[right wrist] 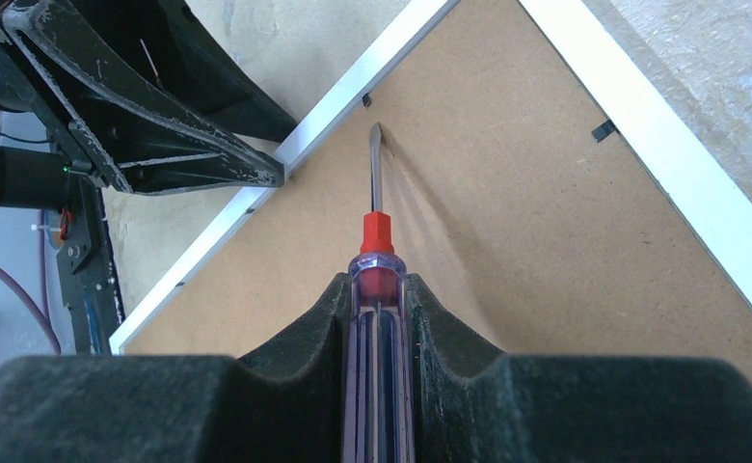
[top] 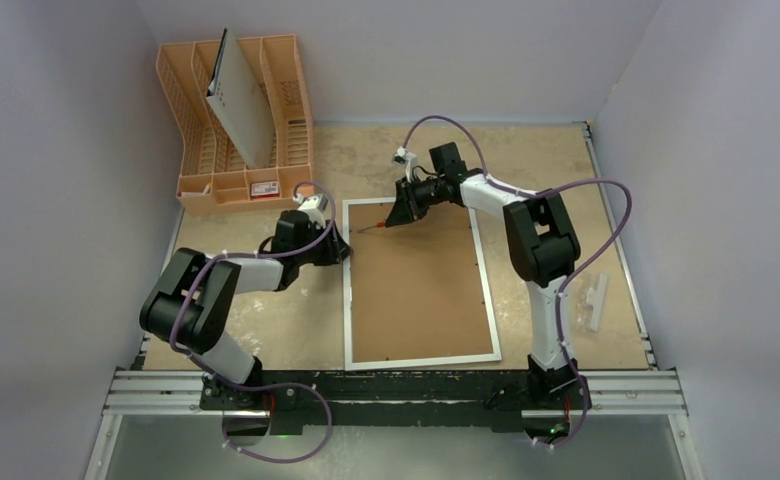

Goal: Take the photo out of the frame
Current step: Release the photo frame item from the photo frame.

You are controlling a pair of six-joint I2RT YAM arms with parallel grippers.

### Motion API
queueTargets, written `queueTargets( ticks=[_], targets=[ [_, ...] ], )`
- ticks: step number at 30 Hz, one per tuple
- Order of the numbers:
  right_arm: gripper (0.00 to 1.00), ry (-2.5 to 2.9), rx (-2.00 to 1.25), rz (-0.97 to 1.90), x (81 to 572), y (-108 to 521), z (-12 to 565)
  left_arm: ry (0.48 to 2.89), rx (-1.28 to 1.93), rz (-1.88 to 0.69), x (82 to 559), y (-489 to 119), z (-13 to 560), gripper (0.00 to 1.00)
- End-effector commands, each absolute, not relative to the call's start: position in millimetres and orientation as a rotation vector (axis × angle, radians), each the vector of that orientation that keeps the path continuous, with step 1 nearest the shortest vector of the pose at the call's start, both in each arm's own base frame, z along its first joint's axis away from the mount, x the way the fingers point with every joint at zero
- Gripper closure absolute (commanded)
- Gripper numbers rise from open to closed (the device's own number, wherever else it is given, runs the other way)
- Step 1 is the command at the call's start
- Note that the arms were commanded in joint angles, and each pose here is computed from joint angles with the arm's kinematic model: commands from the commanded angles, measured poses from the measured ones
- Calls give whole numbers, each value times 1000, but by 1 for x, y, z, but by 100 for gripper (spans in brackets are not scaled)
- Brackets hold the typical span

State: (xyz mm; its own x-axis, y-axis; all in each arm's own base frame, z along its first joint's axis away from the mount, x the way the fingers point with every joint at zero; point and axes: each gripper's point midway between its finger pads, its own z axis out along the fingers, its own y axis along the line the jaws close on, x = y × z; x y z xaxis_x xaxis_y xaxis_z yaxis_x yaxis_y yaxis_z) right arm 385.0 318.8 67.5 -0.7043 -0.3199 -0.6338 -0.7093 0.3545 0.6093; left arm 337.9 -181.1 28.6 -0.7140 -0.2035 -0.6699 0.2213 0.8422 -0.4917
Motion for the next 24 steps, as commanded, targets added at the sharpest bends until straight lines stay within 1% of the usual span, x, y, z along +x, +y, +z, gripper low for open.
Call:
queueTargets(
  ticks=[1, 5, 13, 21, 24],
  targets=[
    [100, 2189, -945, 1319, 387, 322, 72, 2312, -16, -686, 329, -172, 12, 66],
    [100, 2202, -942, 1296, 392, 323, 65, 2330, 6, -658, 327, -169, 8, 70],
    [100, 2210, -941, 1312, 396, 327, 61, 2341, 53, -660, 325, -171, 5, 71],
    [100, 2220, -955, 1314, 392, 329, 60, 2350, 72, -663, 325, -172, 3, 70],
    [100, 2211, -950, 1346, 386, 330, 68, 2353, 79, -659, 325, -171, 3, 71]
  ],
)
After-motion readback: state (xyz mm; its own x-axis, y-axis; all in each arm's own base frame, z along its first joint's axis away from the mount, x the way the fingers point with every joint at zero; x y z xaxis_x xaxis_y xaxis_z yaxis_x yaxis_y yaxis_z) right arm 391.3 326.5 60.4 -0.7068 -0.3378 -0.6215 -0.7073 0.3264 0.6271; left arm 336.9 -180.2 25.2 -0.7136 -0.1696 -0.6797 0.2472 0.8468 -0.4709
